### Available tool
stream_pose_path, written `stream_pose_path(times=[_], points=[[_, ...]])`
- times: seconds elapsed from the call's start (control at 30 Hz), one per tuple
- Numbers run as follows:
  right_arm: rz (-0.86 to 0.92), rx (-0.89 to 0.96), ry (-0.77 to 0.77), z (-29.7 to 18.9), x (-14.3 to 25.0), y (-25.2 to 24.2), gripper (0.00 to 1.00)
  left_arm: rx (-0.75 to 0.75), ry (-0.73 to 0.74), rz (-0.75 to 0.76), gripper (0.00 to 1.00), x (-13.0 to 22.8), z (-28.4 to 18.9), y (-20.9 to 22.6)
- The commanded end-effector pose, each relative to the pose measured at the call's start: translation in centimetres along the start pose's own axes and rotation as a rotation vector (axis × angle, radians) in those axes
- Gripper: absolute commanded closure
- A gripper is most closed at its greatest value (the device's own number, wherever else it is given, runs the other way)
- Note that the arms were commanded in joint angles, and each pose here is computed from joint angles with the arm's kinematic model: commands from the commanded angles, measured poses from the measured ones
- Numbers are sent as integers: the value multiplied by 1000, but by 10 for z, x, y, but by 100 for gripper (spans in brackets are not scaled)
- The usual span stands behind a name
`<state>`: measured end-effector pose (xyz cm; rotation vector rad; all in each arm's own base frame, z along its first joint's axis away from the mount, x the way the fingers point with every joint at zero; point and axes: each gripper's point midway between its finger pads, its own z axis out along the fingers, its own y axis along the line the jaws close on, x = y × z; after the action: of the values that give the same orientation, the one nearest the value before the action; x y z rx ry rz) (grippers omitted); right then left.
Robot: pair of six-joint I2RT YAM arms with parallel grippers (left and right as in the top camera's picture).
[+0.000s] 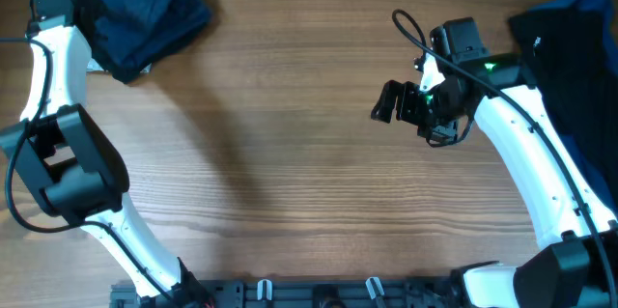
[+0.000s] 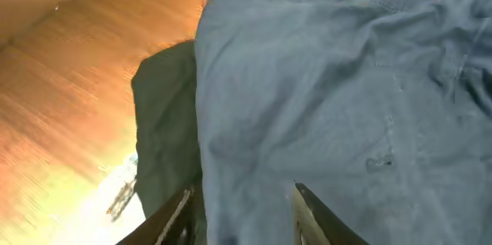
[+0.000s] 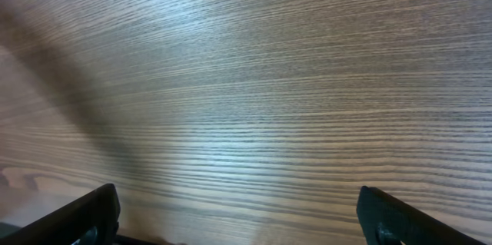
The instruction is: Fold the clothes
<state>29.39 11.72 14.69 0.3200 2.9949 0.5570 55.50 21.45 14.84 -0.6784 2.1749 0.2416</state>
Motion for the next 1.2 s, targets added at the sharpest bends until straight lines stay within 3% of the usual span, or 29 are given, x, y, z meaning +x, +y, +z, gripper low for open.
stream_pose_path(times=[0.0,0.07,0.13,0.3,0.37,0.5,0.87,0.93,1.03,1.17], points=[[-8,-19,17,1,4,3,1,27,22,-13,56,-3,-3,3],[-8,-19,18,1,4,3,1,80,69,-24,47,8,3,3],[-8,-17,21,1,5,3,0,109,95,-76,45,14,9,11],[-13,-17,22,1,5,3,1,249,158,-160,46,24,17,23],[-15,-23,19,1,4,4,1,278,181,-167,52,31,22,19],[-17,-41,24,1,5,7,1,350,211,-165,51,43,28,2],[-15,-38,29,1,6,7,1,376,215,-140,50,59,46,-18],[-16,-39,26,1,6,7,1,339,202,-139,62,57,49,-11],[-16,-39,26,1,6,7,0,302,194,-142,96,55,52,-1],[-15,-40,26,1,6,7,0,303,154,-144,96,36,39,2]])
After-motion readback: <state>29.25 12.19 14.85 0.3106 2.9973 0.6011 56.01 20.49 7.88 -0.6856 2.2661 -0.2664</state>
